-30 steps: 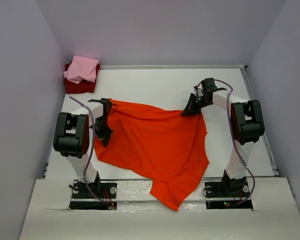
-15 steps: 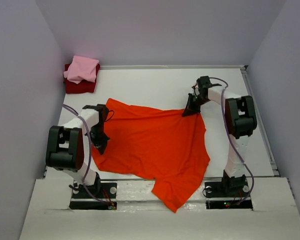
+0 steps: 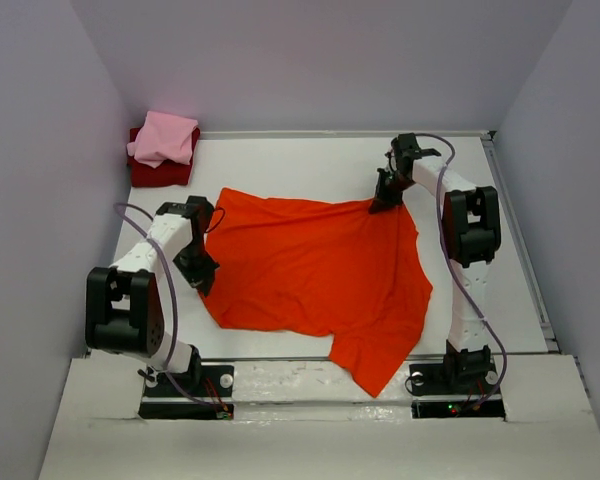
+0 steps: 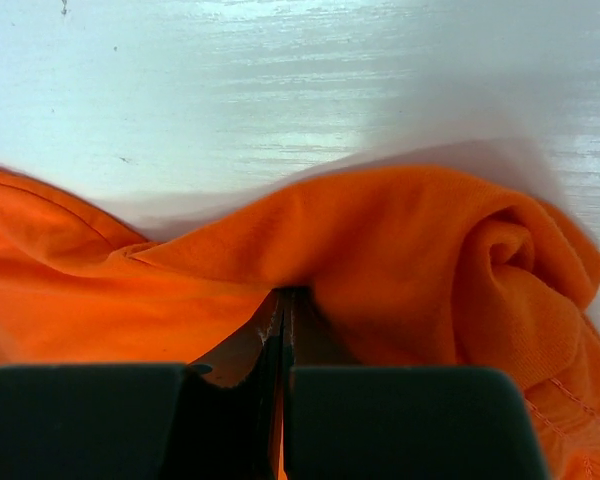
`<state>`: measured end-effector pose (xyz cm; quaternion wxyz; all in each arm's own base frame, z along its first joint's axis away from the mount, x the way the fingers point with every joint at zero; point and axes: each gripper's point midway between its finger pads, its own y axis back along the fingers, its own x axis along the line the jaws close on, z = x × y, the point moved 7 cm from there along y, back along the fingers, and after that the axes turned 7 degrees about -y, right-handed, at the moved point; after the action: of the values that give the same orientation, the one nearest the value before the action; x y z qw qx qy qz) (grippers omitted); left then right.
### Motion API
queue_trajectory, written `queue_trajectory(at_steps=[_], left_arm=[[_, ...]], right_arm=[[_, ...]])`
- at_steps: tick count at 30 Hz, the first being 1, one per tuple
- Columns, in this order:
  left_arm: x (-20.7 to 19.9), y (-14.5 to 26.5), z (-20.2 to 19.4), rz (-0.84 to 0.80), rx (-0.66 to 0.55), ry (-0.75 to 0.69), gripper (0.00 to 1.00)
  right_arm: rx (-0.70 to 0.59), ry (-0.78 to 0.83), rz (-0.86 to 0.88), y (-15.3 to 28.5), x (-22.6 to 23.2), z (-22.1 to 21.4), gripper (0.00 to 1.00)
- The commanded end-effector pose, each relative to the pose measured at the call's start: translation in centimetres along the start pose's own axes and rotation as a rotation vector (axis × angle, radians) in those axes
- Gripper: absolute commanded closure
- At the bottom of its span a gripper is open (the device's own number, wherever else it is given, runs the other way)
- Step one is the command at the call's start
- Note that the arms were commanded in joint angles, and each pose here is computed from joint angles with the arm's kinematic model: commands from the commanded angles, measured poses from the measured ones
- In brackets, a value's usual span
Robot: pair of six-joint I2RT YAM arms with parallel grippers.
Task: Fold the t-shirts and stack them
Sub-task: Flatten out the tshirt
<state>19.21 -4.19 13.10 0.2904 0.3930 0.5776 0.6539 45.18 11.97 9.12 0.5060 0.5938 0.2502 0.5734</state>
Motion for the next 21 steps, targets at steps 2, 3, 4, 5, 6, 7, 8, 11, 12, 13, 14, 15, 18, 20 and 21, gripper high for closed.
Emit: queue_trajectory(at_steps=[2, 3, 4, 5, 6, 7, 8, 11, 12, 13, 14, 15, 18, 20, 21], left_arm=[[-4.1, 4.8, 5.4, -0.25, -0.18, 0.034, 1.0], [-4.8, 5.3, 6.4, -0.278, -0.212, 0.023, 1.0], [-5.9, 6.4, 8.6, -0.298, -0.269, 0.036, 1.0], [-6.2, 7.7, 9.6, -0.325, -0.321, 0.047, 1.0], [-6.9, 7.5, 11.0, -0.328, -0.331, 0.041, 1.0], [-7.9, 9.5, 13.0, -0.387, -0.401, 0.051, 1.0], [-8.7, 9.1, 14.4, -0.396, -0.405, 0.046, 1.0], [-11.2, 10.9, 18.4, -0.541, -0.48, 0.004, 1.0], [-11.8, 11.1, 19.2, -0.589, -0.491, -0.015, 1.0], [-11.9, 11.3, 20.0, -0.653, -0.487, -0.039, 1.0], [-12.4, 11.0, 21.3, -0.674, -0.508, -0.034, 1.0], [-12.4, 10.7, 21.9, -0.685, -0.515, -0.03, 1.0], [-11.8, 8.4, 24.6, -0.75, -0.493, -0.022, 0.94], [-11.8, 5.5, 25.8, -0.855, -0.398, -0.025, 0.82], [-11.7, 4.5, 26.1, -0.857, -0.369, -0.017, 0.76]], right_arm=[[0.023, 0.006, -0.022, 1.3, -0.6, -1.0, 1.0], [0.024, 0.007, -0.029, 1.4, -0.7, -1.3, 1.0], [0.025, 0.011, -0.03, 1.7, -1.0, -1.8, 1.0], [0.027, 0.016, -0.021, 1.8, -1.0, -2.0, 1.0], [0.026, 0.022, -0.016, 2.0, -1.0, -2.2, 1.0], [0.016, 0.03, -0.001, 2.3, -0.7, -2.2, 1.0], [0.014, 0.033, 0.005, 2.4, -0.7, -2.3, 1.0], [0.018, 0.031, 0.022, 2.6, -0.5, -2.4, 1.0], [0.016, 0.035, 0.034, 2.8, -0.2, -2.2, 1.0], [0.017, 0.032, 0.043, 2.9, -0.1, -2.2, 1.0], [0.016, 0.035, 0.053, 3.0, 0.1, -2.1, 1.0], [0.011, 0.038, 0.066, 3.2, 0.4, -1.9, 1.0], [0.002, 0.039, 0.082, 3.7, 0.9, -1.7, 1.0], [-0.007, 0.045, 0.096, 4.1, 1.3, -1.4, 1.0], [-0.009, 0.046, 0.098, 4.2, 1.4, -1.3, 1.0]])
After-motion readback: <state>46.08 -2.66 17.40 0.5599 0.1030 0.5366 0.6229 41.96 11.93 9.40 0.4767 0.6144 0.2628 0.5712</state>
